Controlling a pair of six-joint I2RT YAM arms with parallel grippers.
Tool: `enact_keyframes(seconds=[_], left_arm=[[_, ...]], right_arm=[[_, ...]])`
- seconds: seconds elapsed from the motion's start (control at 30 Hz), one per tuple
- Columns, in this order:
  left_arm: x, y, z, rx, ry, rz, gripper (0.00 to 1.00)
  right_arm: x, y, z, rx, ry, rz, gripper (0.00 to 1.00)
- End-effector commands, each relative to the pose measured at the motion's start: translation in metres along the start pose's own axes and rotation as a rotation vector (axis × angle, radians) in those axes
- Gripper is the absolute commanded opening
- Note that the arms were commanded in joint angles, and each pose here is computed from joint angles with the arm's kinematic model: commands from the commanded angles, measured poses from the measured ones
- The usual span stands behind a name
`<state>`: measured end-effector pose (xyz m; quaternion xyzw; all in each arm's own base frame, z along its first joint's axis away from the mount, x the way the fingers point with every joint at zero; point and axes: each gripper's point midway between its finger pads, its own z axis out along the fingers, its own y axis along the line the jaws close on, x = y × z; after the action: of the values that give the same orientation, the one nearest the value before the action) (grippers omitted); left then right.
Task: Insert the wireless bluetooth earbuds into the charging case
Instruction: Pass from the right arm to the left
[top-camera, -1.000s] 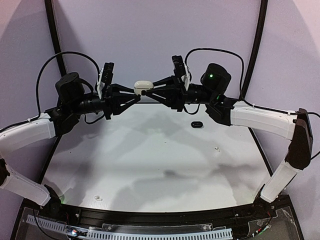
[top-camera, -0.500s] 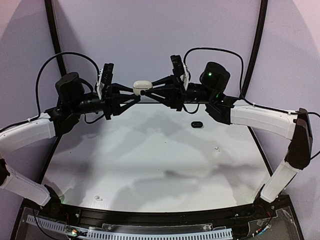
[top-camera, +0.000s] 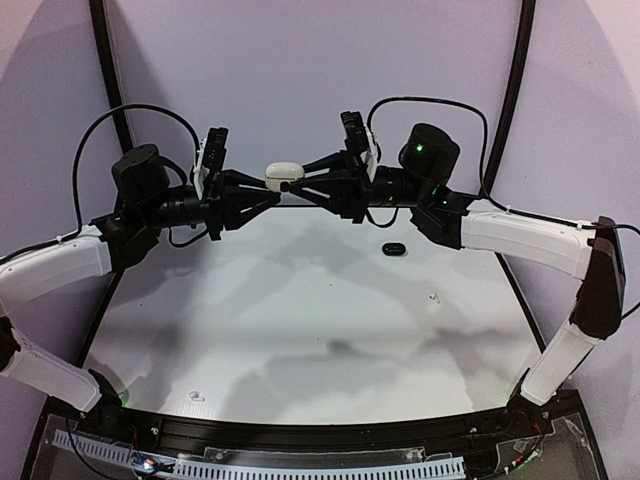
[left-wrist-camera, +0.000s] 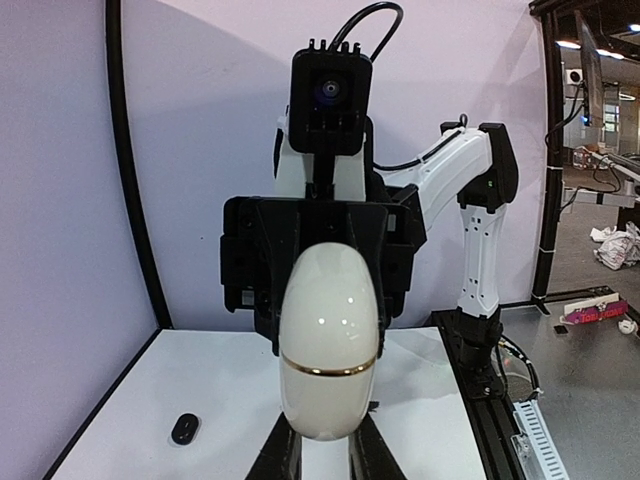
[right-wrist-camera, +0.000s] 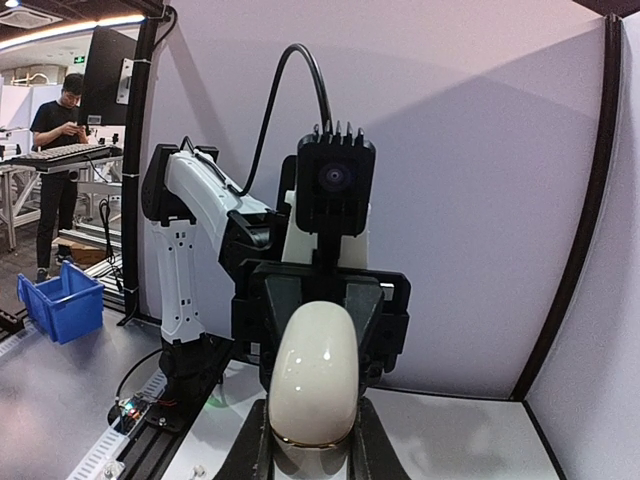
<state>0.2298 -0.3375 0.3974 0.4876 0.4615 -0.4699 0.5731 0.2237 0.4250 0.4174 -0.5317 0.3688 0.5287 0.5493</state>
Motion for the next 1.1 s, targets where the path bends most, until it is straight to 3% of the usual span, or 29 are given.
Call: enact_keyframes(seconds=[0.0,0.2,0.5,0.73,0.87,1.03,1.07], left_arm=[[-0.031,-0.020,0.000,0.097,-0.069,0.069,0.19],[-0.036,-0.018,0.001,0.085,-0.083,0.047,0.24],[-0.041,-0.017,0.002,0.090,-0.097,0.052,0.25],[-0.040,-0.018,0.003,0.098,-0.094,0.048,0.16],[-0.041,-0.019,0.002,0.105,-0.097,0.044,0.02],[-0.041,-0.019,0.002,0.105,-0.095,0.020,0.01],[-0.039,-0.017,0.002,0.094,-0.087,0.004,0.01]], right_arm=[[0.014,-0.007,0.002,0.047,0.041,0.023,0.00],[0.014,-0.005,0.001,0.047,0.038,0.023,0.00],[0.015,-0.004,-0.002,0.060,0.037,0.025,0.00],[0.018,-0.006,-0.003,0.072,0.047,0.031,0.00],[0.026,-0.007,-0.003,0.080,0.062,0.043,0.00],[0.038,-0.010,-0.003,0.091,0.084,0.063,0.00],[0.041,-0.012,-0.003,0.102,0.092,0.074,0.08]])
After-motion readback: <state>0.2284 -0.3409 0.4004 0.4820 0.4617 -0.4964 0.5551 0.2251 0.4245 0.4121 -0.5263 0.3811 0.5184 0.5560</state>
